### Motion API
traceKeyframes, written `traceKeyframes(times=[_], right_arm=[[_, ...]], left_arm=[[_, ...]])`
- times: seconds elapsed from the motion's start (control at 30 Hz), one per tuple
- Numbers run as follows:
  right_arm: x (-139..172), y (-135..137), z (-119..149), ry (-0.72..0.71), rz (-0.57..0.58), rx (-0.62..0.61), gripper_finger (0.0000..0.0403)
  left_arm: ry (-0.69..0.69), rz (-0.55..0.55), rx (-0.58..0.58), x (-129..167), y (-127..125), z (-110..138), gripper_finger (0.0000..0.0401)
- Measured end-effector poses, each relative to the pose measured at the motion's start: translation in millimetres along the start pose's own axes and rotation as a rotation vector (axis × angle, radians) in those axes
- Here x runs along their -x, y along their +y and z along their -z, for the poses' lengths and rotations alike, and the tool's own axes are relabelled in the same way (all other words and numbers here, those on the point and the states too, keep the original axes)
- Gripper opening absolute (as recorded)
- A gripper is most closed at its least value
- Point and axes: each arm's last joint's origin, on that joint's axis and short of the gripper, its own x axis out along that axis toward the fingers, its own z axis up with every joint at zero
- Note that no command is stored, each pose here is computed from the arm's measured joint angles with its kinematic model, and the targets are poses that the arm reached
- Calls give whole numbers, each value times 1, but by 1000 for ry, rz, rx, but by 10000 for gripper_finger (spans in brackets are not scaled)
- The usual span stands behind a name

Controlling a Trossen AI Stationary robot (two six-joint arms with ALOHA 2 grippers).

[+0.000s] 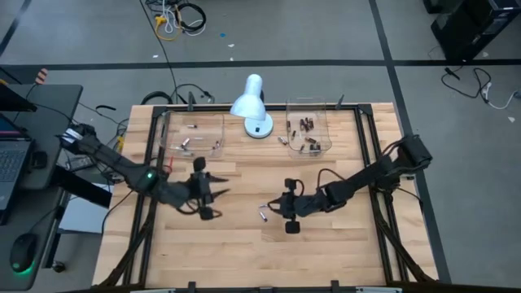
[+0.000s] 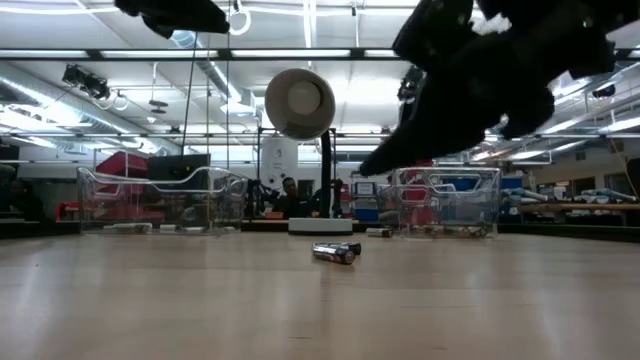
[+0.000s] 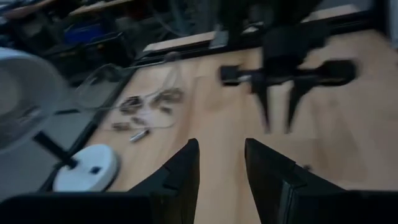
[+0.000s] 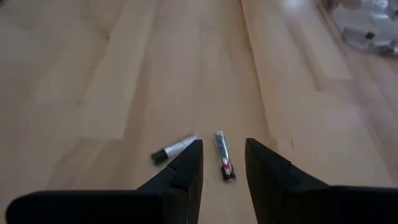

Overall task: Sort batteries
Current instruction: Put the silver battery in the transparent bin

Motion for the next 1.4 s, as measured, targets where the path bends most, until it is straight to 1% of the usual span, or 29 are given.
traceKeyframes(times=[0.1,0.23,0.37,0.63,0.83,1.1,1.23,1.4], right_arm=[[-10,3,8,13,7,2,110],[-22,6,19,24,11,-12,120],[-29,6,27,43,47,-7,131],[-40,-8,34,74,97,-21,144],[-55,-16,43,87,66,-48,140],[-59,-16,44,90,51,-47,109],[-61,-19,44,83,29,-58,77],[-62,-23,43,78,21,-89,23]], left_arm=[[-30,33,-1,5,-9,4,127],[-25,28,-14,7,-15,13,127],[-19,32,3,6,-16,22,127],[-55,36,26,1,-18,39,127],[-117,36,39,-1,-19,50,127],[-146,35,69,-3,-18,63,127],[-149,36,74,-3,-18,66,127],[-151,36,79,-3,-18,65,127]])
